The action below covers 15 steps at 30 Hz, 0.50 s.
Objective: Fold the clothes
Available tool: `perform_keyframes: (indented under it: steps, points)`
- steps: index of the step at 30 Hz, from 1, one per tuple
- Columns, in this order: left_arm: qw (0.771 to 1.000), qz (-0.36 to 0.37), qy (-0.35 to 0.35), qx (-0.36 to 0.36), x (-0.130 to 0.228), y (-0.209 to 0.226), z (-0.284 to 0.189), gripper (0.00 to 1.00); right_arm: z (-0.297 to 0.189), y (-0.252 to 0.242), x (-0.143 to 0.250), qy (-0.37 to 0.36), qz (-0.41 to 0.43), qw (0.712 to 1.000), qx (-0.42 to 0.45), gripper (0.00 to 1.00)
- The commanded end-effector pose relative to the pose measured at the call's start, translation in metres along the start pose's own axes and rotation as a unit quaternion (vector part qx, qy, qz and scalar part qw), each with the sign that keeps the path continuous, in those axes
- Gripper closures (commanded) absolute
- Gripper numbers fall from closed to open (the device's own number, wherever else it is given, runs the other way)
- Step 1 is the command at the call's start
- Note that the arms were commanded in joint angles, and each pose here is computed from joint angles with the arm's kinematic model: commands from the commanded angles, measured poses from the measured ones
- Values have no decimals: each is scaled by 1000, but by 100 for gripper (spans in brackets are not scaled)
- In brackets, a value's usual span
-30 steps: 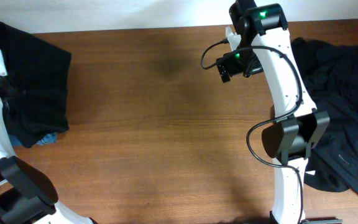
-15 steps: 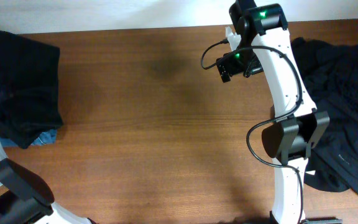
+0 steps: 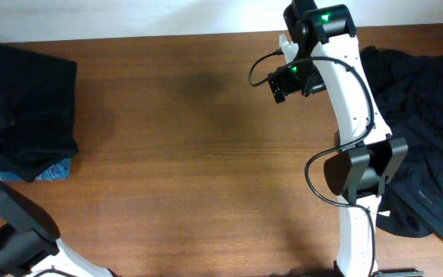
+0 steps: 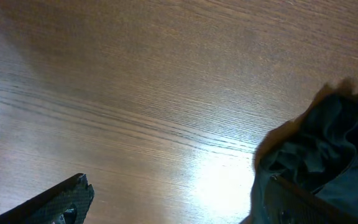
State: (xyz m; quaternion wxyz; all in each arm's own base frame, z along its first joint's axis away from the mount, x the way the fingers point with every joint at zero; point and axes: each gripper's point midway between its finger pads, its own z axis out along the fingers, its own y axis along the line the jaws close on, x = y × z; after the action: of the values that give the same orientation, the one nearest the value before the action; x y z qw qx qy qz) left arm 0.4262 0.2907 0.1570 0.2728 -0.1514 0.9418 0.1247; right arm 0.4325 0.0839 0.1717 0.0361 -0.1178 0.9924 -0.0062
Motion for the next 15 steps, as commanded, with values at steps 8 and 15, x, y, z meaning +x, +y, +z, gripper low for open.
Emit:
perform_keyframes:
  steps: [8,15]
  points:
    - [984,-122,7,-133,17,92,-3,0,-3,1,1,-2,-1,1000,-5,7]
    - [989,-138,-15,45,5,32,-3,0,-3,5,1,-3,-1,1000,-16,7]
